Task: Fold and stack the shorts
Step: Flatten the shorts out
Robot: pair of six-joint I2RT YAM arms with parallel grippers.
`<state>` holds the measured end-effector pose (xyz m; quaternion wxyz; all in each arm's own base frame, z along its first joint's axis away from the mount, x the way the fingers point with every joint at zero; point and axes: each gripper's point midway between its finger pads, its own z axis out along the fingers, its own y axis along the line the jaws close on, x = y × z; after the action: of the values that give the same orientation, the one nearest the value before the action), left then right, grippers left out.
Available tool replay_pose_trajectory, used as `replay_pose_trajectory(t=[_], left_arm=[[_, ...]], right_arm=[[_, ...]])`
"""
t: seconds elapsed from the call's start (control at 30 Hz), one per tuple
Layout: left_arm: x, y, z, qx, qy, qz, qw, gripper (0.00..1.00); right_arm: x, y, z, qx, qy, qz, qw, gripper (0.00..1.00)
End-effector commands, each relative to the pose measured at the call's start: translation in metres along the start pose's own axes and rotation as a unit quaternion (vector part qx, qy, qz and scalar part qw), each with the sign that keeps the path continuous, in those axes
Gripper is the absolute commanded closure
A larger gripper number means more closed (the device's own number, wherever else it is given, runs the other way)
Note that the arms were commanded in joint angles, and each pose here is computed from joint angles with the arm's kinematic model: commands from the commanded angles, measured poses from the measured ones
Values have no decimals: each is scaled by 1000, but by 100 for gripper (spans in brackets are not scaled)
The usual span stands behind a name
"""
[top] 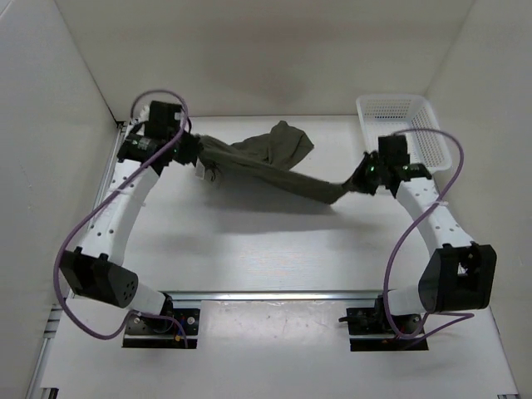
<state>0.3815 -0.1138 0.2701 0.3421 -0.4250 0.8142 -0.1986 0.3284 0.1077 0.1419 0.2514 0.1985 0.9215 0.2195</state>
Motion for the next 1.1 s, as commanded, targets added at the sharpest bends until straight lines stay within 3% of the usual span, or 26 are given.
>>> replay_pose_trajectory(t=[0.0,0.17,0.3,0.37,0.4,0.63,0.77,0.83,0.93,1.03,1.07], left_arm=[[-66,-24,-77,45,-107,68,991,90],[-96,-71,-153,127,-142,118,975,90],[-105,-85,-217,195,-169,149,955,90],[-102,-83,-235,216,-171,160,948,90],[-96,-82,-255,243,-167,167,941,90],[-66,-82,-320,341,-134,223,903,90],[-44,-82,-343,385,-92,248,884,90],[-36,-78,-341,387,-73,248,885,90],[-26,-67,-309,350,-39,249,902,90],[-20,-54,-257,289,-10,249,924,90],[-15,-47,-230,262,7,254,931,90]], right_arm=[[-58,58,-58,-63,-80,-49,994,100],[-94,119,-147,-138,-153,-128,970,100],[-98,156,-256,-195,-251,-192,928,100],[-90,161,-292,-210,-276,-209,914,100],[-85,168,-329,-226,-312,-225,895,100],[-56,160,-442,-237,-431,-231,840,100],[-52,153,-472,-229,-469,-219,824,100],[-53,151,-472,-225,-472,-216,824,100],[-63,144,-460,-198,-472,-207,834,100],[-82,136,-420,-160,-448,-197,857,100],[-92,128,-389,-132,-425,-193,874,100]])
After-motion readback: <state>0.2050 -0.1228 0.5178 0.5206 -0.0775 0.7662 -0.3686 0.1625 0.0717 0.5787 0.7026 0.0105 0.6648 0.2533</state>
